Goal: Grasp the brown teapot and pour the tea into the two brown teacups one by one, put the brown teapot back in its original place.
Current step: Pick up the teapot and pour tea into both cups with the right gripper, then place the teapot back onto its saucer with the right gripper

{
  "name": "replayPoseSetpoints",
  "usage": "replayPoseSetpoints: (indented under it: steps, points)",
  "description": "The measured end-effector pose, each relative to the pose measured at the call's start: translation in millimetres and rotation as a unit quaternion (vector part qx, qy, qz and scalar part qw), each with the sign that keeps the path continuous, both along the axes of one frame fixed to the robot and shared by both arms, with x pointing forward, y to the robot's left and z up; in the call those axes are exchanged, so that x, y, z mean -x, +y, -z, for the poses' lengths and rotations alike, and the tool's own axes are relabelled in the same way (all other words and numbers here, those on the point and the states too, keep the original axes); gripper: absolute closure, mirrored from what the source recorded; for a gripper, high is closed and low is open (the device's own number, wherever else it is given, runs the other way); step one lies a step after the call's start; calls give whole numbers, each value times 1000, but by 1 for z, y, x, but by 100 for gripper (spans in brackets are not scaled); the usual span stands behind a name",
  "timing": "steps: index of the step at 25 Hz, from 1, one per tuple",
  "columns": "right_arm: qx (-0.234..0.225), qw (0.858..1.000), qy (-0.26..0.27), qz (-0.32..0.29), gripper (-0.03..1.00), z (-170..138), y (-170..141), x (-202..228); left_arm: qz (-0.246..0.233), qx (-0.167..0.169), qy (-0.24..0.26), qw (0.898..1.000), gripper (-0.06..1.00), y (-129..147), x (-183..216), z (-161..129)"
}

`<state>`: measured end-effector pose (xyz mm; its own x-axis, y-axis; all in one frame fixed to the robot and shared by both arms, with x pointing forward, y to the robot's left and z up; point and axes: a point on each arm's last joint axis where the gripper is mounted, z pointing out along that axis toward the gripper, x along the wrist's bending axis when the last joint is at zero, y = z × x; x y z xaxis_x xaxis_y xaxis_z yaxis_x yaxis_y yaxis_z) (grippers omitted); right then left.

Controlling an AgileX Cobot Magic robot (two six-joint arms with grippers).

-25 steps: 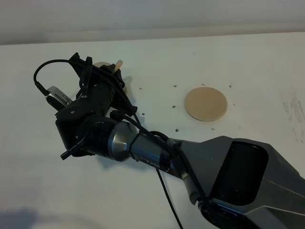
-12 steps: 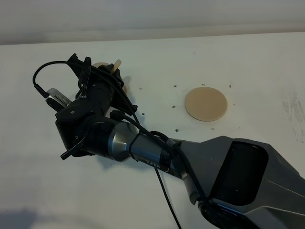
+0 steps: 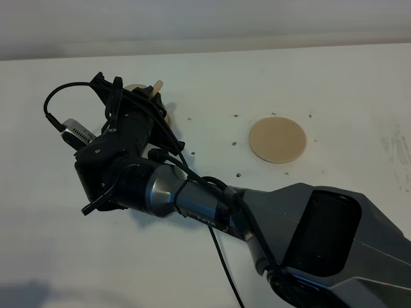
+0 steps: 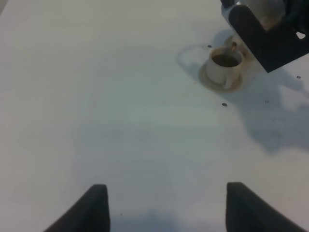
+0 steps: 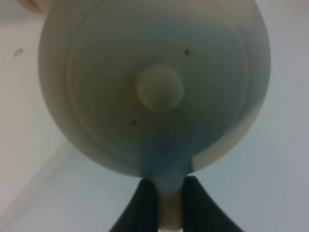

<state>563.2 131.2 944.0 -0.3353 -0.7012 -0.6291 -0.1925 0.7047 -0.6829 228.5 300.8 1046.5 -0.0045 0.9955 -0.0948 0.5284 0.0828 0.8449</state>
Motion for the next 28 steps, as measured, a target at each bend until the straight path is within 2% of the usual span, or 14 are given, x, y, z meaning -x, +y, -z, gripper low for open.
replayPoseSetpoints:
  steps: [11, 19, 23, 28]
  points:
    - [-45, 997, 29, 52, 84, 6, -5, 3, 0, 0, 0, 1000, 42, 0, 0, 0]
    - [-110, 989, 50, 88, 84, -8, -3, 5, 0, 0, 0, 1000, 42, 0, 0, 0]
    - [-174, 976, 79, 108, 84, -16, 1, 8, 0, 0, 0, 1000, 42, 0, 0, 0]
    - [-270, 945, 114, 146, 84, -24, 6, 12, 0, 0, 0, 1000, 42, 0, 0, 0]
